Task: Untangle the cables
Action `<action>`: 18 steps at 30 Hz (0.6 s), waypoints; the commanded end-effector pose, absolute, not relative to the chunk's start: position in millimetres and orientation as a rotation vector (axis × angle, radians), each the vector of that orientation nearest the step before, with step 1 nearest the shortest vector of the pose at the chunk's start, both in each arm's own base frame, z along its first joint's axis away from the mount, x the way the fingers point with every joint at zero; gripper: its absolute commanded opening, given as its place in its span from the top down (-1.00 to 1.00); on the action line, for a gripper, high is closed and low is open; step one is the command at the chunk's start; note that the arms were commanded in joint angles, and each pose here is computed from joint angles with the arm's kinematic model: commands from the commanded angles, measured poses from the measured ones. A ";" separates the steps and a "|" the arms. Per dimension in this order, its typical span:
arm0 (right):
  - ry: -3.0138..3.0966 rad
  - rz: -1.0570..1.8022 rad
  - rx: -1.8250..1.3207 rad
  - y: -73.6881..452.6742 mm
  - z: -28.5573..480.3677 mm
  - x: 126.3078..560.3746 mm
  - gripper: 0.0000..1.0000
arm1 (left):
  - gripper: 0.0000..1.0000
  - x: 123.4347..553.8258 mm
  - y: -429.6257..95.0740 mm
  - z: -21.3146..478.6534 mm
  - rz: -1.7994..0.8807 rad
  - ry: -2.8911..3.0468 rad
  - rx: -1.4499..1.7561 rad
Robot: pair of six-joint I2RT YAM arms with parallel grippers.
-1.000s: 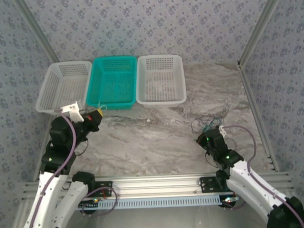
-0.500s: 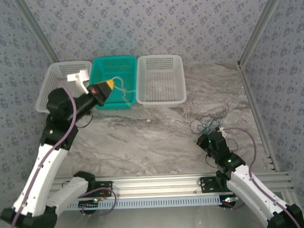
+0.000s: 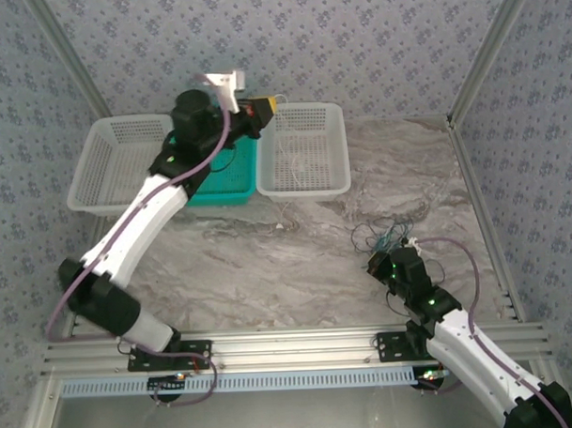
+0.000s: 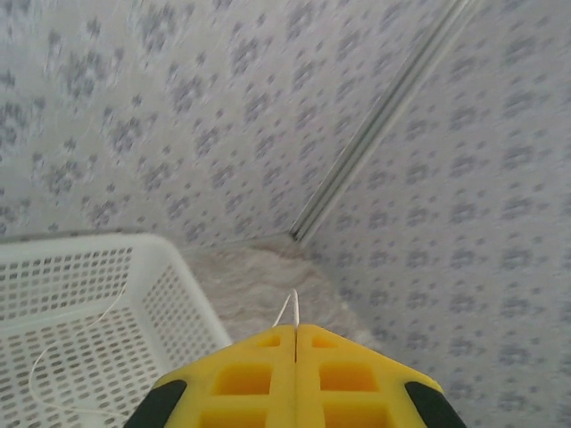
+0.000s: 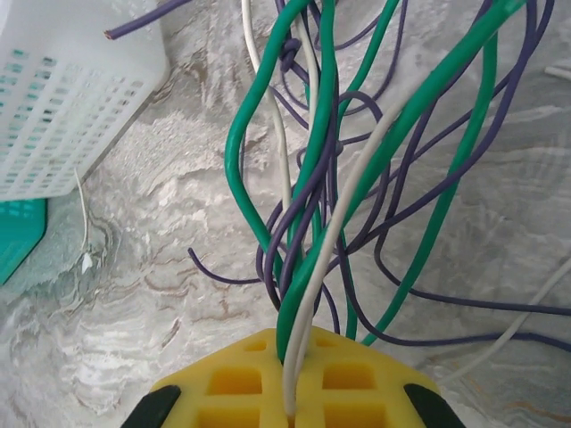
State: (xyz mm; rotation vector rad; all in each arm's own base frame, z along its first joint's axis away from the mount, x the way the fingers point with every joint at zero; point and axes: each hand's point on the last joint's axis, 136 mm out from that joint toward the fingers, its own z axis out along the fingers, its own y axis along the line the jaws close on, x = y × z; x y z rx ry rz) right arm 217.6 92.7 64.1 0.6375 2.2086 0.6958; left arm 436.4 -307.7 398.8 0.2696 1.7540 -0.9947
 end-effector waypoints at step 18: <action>2.001 1.001 -0.106 181.6 155.2 204.7 1.00 | -0.26 340.6 -260.4 361.5 -0.956 1.840 0.238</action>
